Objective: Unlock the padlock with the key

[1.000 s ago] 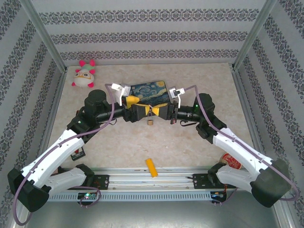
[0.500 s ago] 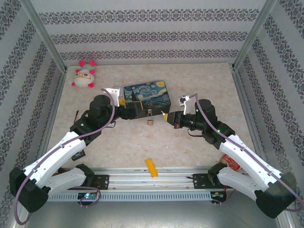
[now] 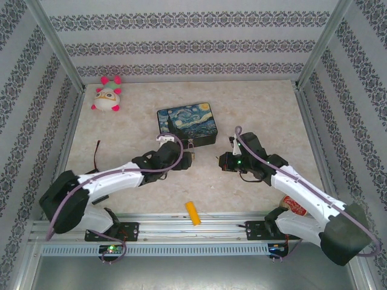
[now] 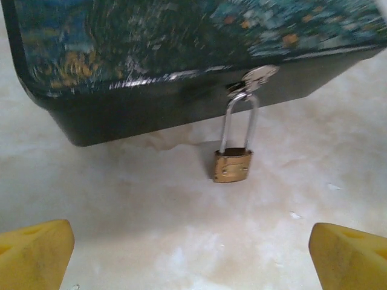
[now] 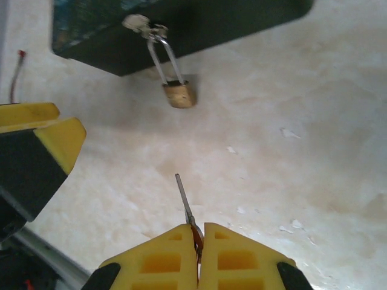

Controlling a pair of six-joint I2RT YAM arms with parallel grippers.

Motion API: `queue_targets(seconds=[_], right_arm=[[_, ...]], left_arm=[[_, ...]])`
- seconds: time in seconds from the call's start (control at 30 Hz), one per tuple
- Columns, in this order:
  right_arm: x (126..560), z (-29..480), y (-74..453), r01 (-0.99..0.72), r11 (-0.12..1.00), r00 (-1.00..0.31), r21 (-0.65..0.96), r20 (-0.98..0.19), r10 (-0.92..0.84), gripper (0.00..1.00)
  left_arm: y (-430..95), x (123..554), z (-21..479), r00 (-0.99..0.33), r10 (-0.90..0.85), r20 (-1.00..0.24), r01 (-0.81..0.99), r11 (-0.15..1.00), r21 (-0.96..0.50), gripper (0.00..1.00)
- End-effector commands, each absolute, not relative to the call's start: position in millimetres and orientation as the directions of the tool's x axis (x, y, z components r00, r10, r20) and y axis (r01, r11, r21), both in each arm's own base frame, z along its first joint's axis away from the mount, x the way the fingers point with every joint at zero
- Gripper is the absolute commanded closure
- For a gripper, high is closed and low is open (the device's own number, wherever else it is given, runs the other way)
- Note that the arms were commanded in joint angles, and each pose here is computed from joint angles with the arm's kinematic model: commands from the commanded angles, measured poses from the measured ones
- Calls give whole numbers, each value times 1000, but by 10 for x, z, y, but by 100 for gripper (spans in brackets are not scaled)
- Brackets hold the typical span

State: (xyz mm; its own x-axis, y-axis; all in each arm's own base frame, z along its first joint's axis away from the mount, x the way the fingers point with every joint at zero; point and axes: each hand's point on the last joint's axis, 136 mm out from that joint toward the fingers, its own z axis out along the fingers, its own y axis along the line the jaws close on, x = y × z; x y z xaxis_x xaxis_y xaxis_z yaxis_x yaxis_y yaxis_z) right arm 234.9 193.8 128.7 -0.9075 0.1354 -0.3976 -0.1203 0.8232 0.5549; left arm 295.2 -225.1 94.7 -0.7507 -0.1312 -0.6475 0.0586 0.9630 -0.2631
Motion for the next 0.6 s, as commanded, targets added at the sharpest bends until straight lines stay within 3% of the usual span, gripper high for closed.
queue_targets(seconds=[0.0, 0.57], right_arm=[[2364, 1132, 1830, -70, 860, -919, 505, -369, 141, 100], [2451, 955, 1769, -28, 867, -926, 498, -340, 166, 100]], left_arm=[[-2352, 3098, 943, -713, -196, -673, 14, 956, -293, 0], [-2757, 3531, 608, -711, -196, -675, -3, 961, -275, 23]])
